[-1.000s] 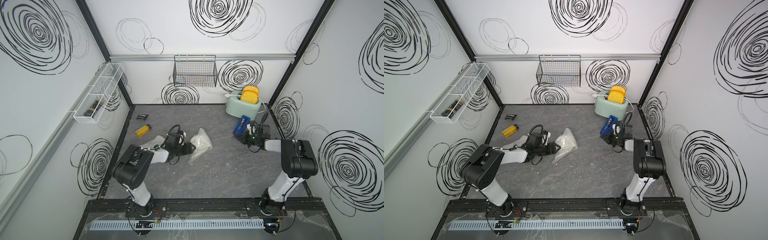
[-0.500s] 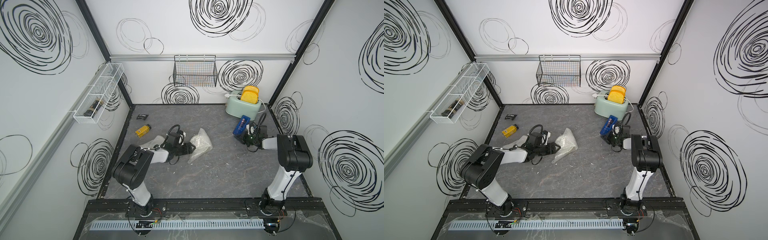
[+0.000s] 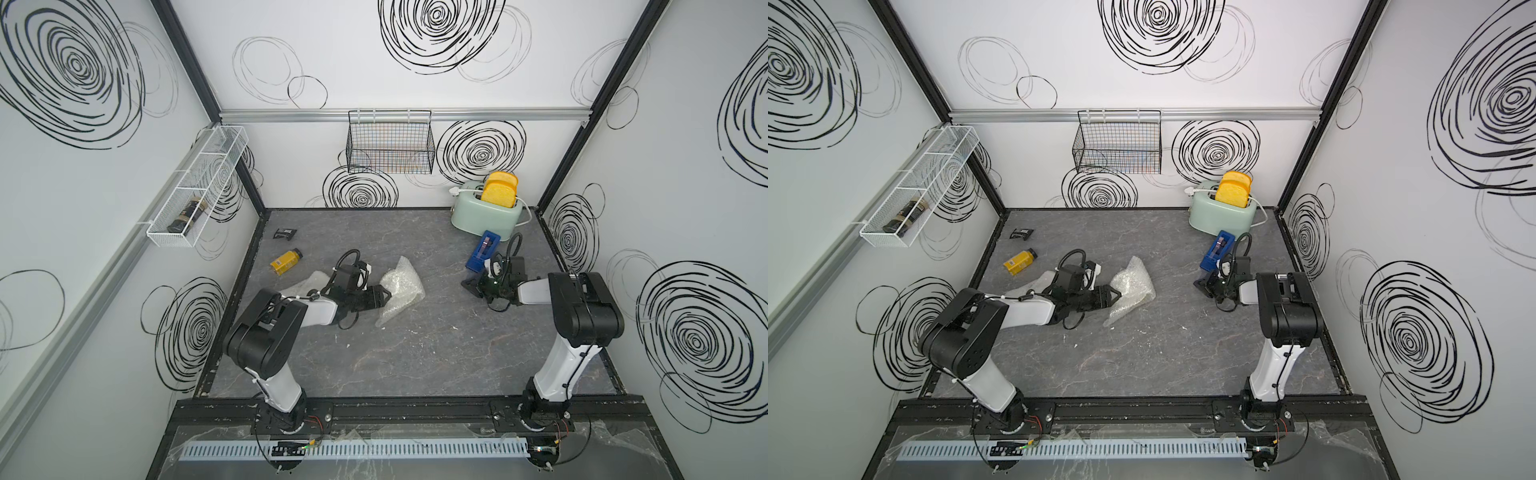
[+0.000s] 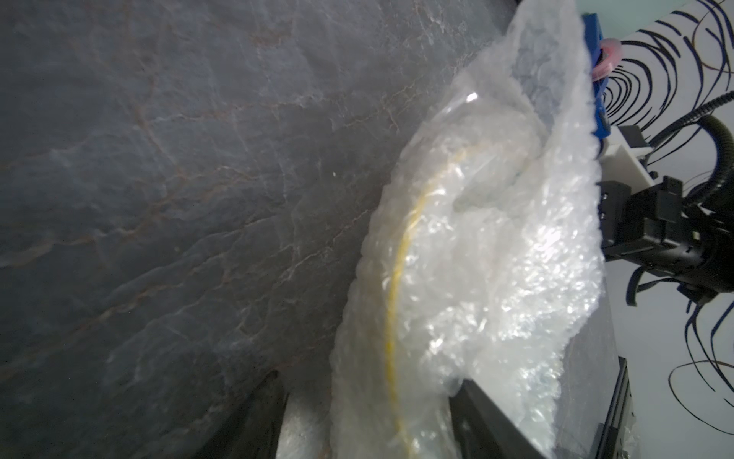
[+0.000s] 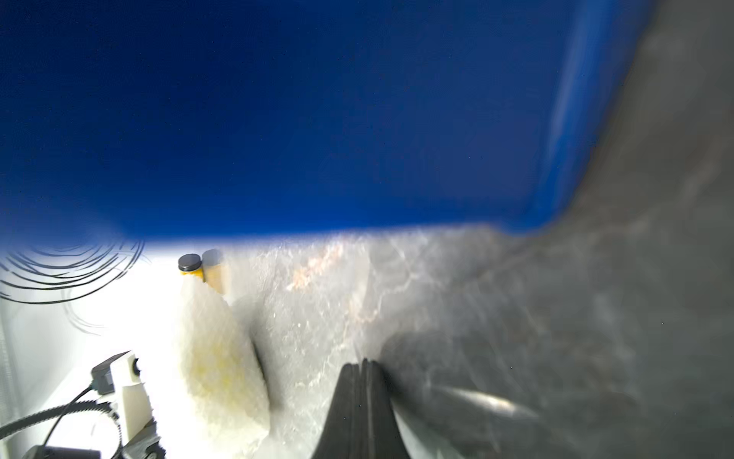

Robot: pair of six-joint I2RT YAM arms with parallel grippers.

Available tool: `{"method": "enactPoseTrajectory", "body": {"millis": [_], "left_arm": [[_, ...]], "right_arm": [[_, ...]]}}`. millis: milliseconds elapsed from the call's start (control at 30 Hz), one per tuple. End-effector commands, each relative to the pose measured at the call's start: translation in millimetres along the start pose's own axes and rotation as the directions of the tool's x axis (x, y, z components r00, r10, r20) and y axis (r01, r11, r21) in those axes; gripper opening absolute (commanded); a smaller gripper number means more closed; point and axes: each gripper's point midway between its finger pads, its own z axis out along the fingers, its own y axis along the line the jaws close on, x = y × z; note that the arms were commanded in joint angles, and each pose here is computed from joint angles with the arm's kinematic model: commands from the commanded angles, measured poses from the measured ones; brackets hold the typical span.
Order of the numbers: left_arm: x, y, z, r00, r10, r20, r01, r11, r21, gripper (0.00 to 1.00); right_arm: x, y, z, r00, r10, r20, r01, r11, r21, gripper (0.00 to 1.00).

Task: Wrap bowls in bubble wrap
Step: Tear off the tape using the Tape Cutter, then stick the tape on the bubble wrap.

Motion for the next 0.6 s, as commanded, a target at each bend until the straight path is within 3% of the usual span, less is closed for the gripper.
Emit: {"method": "enactPoseTrajectory", "body": {"millis": [0, 100, 200, 267, 433, 567], "left_arm": [[1.0, 2.2, -0.9, 1.000, 0.008, 0.002, -0.008, 1.000, 0.002, 0.68], [1.0, 1.0, -0.7, 1.000, 0.010, 0.000, -0.010, 1.000, 0.006, 0.68], [0.1, 0.2, -1.3, 1.000, 0.012, 0.003, -0.012, 1.000, 0.008, 0.68], [-0.5, 0.1, -1.5, 1.000, 0.011, 0.005, -0.011, 1.000, 0.009, 0.68], [-0.4, 0.2, -1.6, 1.000, 0.012, 0.004, -0.012, 1.000, 0.011, 0.68], [-1.3, 0.0, -3.7, 1.000, 0.015, 0.007, -0.015, 1.000, 0.010, 0.68]], "right_arm": [[38.0, -20.5, 3.1, 0.992, 0.080, -0.095, -0.072, 0.994, 0.083, 0.00], [29.5, 33.2, -6.3, 0.995, -0.063, -0.072, 0.063, 0.998, -0.011, 0.00], [26.7, 101.7, -18.4, 0.969, -0.244, -0.031, 0.240, 0.966, -0.099, 0.00], [35.8, 150.5, -21.9, 0.937, -0.348, -0.036, 0.336, 0.924, -0.183, 0.00], [67.7, 241.9, -14.1, 0.862, -0.500, -0.084, 0.436, 0.815, -0.380, 0.00], [108.9, 275.4, 13.3, 0.765, -0.625, -0.155, 0.514, 0.737, -0.439, 0.00]]}}
